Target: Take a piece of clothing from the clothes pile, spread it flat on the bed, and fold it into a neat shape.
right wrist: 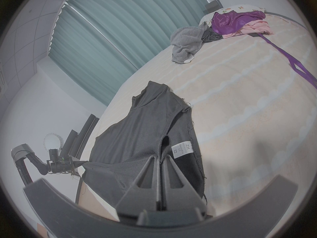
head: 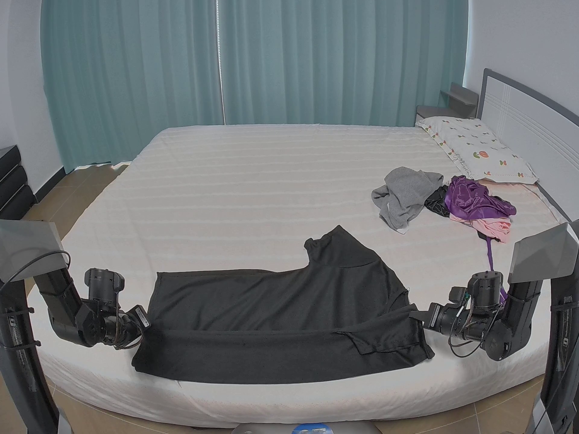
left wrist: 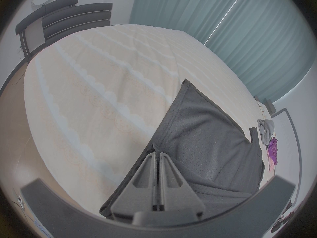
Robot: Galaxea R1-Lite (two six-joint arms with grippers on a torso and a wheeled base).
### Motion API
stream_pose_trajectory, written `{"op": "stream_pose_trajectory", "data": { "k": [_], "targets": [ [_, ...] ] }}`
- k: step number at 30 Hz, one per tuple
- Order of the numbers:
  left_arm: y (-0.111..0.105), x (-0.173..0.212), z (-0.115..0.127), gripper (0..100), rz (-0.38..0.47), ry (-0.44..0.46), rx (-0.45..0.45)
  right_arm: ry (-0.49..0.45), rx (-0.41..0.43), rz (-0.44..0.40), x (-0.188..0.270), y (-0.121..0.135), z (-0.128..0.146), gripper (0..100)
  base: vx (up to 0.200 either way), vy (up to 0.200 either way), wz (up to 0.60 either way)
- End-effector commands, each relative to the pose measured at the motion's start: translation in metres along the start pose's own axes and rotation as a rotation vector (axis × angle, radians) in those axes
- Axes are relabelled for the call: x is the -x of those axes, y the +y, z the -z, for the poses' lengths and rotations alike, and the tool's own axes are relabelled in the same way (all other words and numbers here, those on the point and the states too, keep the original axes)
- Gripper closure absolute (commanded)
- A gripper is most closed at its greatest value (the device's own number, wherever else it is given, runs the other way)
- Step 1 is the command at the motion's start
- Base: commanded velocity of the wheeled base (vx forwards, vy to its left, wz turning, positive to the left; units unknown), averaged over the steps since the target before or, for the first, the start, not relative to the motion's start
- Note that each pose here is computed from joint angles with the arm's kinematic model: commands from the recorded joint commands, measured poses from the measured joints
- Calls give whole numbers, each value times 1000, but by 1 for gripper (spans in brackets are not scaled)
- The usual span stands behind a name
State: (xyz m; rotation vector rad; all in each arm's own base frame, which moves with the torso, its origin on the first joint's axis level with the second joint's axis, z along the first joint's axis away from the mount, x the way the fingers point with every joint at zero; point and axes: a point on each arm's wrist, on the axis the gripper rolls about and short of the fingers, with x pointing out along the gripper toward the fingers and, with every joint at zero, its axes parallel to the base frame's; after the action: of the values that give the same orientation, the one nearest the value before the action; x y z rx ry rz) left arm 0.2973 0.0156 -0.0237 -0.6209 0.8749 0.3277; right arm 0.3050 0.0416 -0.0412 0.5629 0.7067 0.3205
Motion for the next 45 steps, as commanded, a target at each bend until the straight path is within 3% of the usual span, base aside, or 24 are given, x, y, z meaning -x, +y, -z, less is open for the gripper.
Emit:
{"op": "stream_pose_trajectory", "data": {
  "k": [1,16,17,20,21,33,38,45],
  "targets": [
    [-1,-6,5,100,0,9,-10,23,-9,12,-7,-7,7,100,0,0,0],
    [-2,-6,6,100,-7,8,-9,30,-4,22,-11,-8,11,100,0,0,0],
    [-3,-6,6,0,-6,7,-11,30,-4,22,-12,-8,11,100,0,0,0],
    [-3,-6,6,0,-5,8,-12,33,-5,23,-12,-8,11,100,0,0,0],
    [-3,-6,6,0,-5,8,-12,33,-5,23,-12,-8,11,0,0,0,0],
    [-5,-1,3,0,14,-5,44,3,-18,9,-5,-5,6,0,0,0,0],
    [-8,15,-5,0,50,-51,76,-53,-122,-32,9,6,2,0,0,0,0],
    [-8,22,-5,0,79,-90,94,-71,-193,-43,20,6,7,0,0,0,0]
  ]
}}
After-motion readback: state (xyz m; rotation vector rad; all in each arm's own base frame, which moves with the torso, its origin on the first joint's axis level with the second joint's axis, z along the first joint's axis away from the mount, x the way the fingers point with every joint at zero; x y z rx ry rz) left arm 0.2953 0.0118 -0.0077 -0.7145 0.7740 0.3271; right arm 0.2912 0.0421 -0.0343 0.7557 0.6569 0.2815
